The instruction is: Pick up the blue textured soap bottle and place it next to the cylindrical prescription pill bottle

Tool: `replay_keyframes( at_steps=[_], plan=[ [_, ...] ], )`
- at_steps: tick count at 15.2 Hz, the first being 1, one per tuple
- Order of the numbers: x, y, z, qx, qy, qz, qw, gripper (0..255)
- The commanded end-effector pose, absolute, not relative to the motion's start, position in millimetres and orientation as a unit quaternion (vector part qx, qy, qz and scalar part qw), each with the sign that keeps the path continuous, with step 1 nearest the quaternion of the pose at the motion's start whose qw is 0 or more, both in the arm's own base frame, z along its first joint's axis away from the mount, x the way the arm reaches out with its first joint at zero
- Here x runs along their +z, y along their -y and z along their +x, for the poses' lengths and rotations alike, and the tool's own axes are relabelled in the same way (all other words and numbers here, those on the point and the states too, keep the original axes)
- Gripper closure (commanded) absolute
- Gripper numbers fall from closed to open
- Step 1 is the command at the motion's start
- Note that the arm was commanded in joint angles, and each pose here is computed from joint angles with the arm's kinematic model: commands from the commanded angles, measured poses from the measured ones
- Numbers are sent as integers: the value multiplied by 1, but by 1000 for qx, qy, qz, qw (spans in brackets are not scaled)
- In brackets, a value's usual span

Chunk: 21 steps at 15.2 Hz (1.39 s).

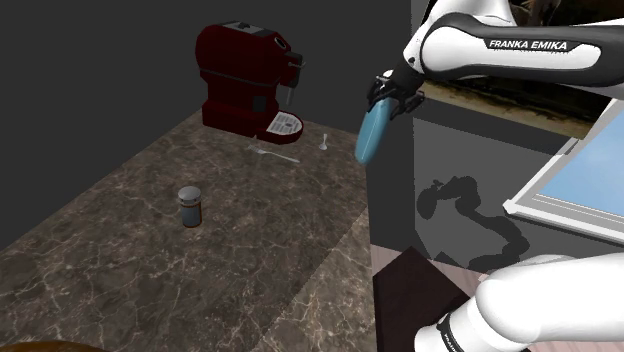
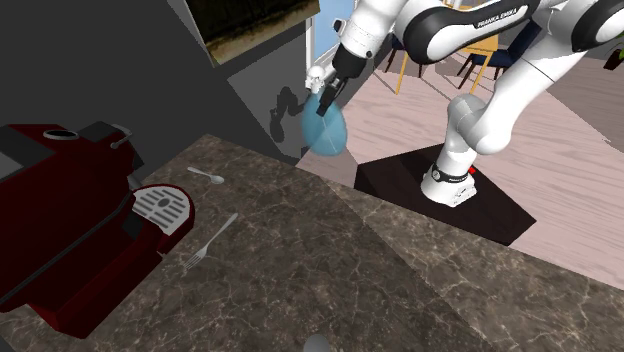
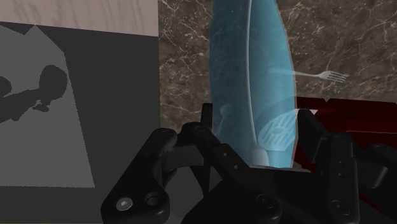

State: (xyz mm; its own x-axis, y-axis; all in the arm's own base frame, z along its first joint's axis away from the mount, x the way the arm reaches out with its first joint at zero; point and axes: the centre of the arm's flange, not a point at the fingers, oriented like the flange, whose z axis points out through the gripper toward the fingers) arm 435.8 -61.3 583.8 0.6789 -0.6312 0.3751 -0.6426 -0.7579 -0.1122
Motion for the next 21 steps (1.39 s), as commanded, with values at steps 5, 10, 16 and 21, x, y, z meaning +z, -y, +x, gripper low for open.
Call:
replay_keyframes(
  at_steps=[5, 10, 16, 21],
  plan=[
    [616, 61, 436, 199, 348, 916, 14, 255],
    [642, 61, 436, 199, 348, 916, 14, 255],
    [674, 61, 436, 199, 348, 916, 14, 255],
    [682, 28, 456, 199, 348, 916, 14, 255]
  ],
)
